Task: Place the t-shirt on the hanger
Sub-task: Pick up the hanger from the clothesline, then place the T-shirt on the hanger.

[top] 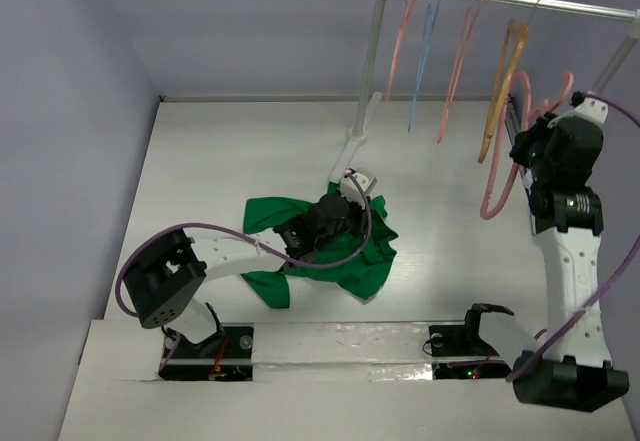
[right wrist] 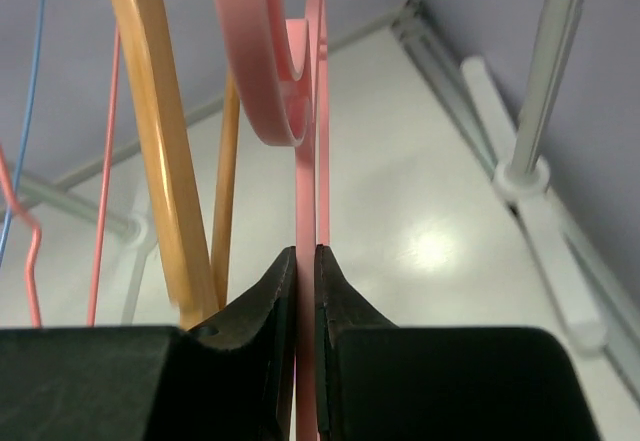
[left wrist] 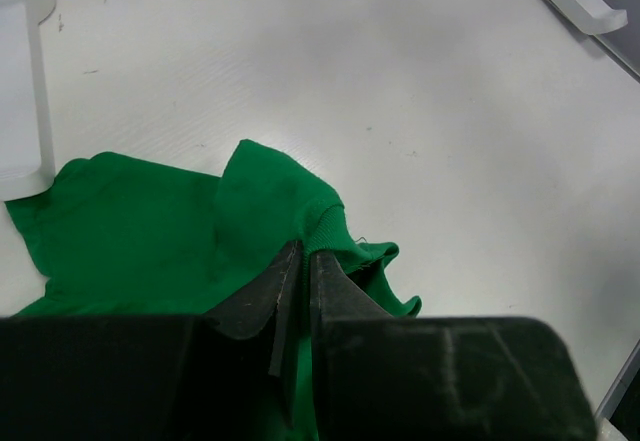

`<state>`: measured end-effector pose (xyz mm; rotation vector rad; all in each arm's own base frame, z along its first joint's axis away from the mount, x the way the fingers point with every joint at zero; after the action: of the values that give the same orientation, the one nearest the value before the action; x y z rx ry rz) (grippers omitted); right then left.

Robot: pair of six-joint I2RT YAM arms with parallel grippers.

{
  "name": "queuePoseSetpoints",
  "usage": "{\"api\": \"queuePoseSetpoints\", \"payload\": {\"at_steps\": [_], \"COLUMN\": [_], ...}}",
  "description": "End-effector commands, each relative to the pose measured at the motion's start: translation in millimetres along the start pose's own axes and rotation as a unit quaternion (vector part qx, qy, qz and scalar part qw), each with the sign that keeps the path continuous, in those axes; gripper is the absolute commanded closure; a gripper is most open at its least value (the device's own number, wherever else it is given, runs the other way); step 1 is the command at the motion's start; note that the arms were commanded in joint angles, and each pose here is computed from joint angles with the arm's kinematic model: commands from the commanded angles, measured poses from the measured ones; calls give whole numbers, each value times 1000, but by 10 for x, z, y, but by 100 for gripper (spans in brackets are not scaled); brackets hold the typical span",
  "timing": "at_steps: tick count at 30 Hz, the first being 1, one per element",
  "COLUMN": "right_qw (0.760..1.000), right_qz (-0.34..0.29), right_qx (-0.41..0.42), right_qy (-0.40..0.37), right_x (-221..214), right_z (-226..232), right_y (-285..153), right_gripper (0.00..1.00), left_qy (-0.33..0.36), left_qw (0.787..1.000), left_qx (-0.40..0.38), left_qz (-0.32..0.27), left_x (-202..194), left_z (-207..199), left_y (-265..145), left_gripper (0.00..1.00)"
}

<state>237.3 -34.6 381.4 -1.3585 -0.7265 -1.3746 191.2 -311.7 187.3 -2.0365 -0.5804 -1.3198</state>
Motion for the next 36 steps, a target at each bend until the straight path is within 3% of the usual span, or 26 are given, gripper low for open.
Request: {"api": "queuePoseSetpoints", "payload": {"at_steps": [1, 7, 11, 20, 32, 36], "right_qw": [996, 979, 955, 907, 893, 898], "right_qz": [15, 106, 165, 207, 216, 208], "right_qx": [68, 146, 216, 348, 382, 377], "right_qy": [55, 93, 116, 117, 102, 91], "right_x": [-271, -914, -1311, -1433, -1516, -1497], "right_z": [72, 77, 121, 171, 125, 102], "right_y": [-290, -639, -782, -1276, -1568, -1617], "right_gripper": [100, 100, 100, 100, 100, 100], "left_qy": [-9, -15, -58, -70, -76, -74], "left_qw": [999, 999, 997, 996, 993, 992], "left_qx": [-13, -13, -23, 38, 86, 92], "left_qz": [-39, -37, -37, -36, -36, -42], "left_x": [162, 170, 247, 283, 368, 435], "left_z": [-45, -33, 111, 370, 561, 596], "left_y": [-47, -7, 84, 293, 730, 753], "left_gripper": [100, 100, 100, 100, 100, 100]}}
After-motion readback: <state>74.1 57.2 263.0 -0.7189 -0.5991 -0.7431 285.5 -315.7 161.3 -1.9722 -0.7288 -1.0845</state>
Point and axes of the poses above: each gripper's point midway between its finger pads, its own y axis out along the fingers, its own z axis along the line the jaws close on, x = y × z, the point moved 10 cm from there along -y, back along the fingers, and after that the axes turned 5 degrees about -y, right-handed, at the moved point
